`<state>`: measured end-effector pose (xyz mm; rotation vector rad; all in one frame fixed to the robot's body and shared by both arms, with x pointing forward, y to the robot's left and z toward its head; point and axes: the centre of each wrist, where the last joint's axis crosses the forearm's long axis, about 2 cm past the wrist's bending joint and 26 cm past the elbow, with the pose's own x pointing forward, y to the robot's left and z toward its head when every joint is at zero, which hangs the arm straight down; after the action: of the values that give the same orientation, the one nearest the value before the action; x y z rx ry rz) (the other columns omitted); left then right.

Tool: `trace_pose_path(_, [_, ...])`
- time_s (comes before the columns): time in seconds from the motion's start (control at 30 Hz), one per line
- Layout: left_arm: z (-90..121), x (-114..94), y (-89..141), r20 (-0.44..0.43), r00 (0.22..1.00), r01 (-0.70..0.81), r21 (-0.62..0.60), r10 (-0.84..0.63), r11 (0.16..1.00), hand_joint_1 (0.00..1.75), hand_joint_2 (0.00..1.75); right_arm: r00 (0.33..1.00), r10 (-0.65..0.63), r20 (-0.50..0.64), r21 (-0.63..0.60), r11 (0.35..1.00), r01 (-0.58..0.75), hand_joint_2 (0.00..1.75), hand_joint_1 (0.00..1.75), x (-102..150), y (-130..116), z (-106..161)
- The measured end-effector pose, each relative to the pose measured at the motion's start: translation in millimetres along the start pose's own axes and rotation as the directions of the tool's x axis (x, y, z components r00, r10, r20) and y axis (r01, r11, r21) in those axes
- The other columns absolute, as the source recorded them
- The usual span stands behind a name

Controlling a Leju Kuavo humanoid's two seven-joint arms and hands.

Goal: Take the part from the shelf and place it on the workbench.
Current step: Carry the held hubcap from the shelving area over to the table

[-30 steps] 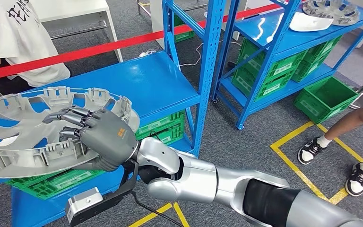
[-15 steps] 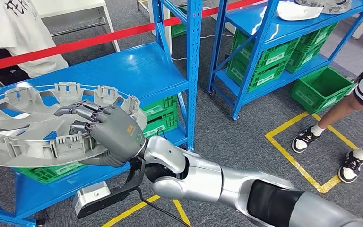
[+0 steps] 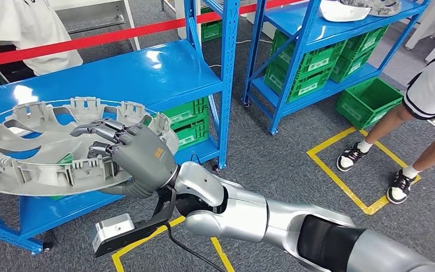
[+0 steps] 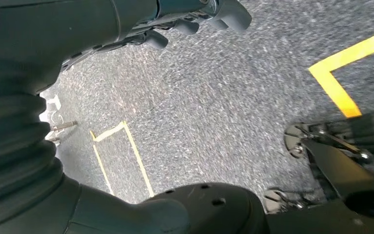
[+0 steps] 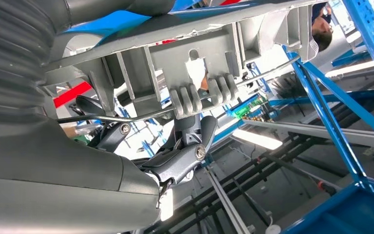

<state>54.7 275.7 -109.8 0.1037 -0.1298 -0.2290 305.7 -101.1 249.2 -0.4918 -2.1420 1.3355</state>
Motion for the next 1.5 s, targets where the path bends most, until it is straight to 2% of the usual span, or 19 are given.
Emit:
trace_pose_path(0.63, [-1.0,-1.6,9.2,-0.002,1.0,-0.005,0.014,0.005,1.0,0.0,1.75,1.0,-0.011,0.007,-0.002,1.0,0.011,1.75,1.75,16.2,-1.0,-12.5])
trace_pose_path(1.03, [-1.1,-4.3,9.6,-0.014,0.999,-0.031,0.015,0.032,0.999,0.0,1.75,0.999,-0.036,0.033,0.03,0.999,0.035,1.75,1.75,5.0,-1.0,-19.5])
trace_pose_path(1.3, [-1.2,-7.0,9.6,-0.018,0.999,-0.033,0.018,0.033,0.999,0.0,1.75,0.999,-0.027,0.043,0.023,0.999,0.026,1.75,1.75,5.6,-8.0,-29.7])
trace_pose_path(1.5, [-1.2,-6.9,10.0,-0.016,0.999,-0.03,0.02,0.031,0.999,0.0,1.75,0.999,-0.03,0.029,0.034,0.999,0.029,1.75,1.75,4.3,-4.5,-28.3])
